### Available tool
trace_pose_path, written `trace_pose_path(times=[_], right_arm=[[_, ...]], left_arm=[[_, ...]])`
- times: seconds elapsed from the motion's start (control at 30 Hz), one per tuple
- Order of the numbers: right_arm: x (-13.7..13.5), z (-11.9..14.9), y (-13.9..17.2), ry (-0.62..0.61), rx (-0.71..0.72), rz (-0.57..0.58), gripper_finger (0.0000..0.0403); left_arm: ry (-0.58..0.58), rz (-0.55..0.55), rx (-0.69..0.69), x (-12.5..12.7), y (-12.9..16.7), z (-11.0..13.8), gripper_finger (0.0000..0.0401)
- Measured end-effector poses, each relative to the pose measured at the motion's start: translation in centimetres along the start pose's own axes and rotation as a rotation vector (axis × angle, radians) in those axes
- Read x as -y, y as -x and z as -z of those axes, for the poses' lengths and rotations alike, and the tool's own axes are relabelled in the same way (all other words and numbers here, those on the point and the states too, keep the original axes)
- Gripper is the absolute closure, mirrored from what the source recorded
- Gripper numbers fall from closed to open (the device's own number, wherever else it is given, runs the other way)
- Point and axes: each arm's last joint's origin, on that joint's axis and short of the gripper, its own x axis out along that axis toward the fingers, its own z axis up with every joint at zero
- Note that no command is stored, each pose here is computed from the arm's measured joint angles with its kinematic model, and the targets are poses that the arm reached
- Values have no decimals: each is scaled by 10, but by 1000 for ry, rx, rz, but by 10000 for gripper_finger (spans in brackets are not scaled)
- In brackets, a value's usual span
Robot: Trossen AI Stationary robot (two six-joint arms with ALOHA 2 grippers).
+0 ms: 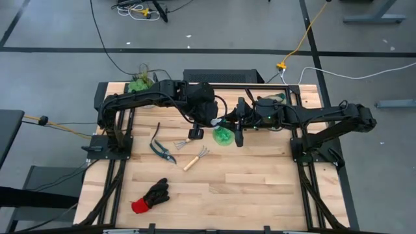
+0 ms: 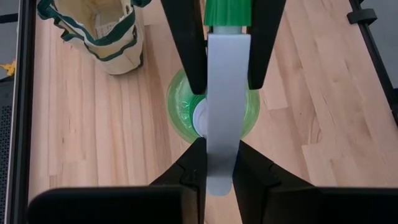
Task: Pick & Place Garden tools in Gardening bag
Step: Put the green spray bottle into the brown gardening bag
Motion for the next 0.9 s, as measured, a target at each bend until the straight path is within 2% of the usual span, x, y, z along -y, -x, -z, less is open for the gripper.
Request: trace_pose_path(times=[0.37,0.7,0.9], right_arm=[[0,0,0,-2,-1,0,317],[0,0,0,36,-4,0,352],[0,0,0,46,-6,-17,353]], left_arm=[[0,0,0,0,0,0,343],[4,3,-2,0,0,0,341],[4,2,-3,0,0,0,340]])
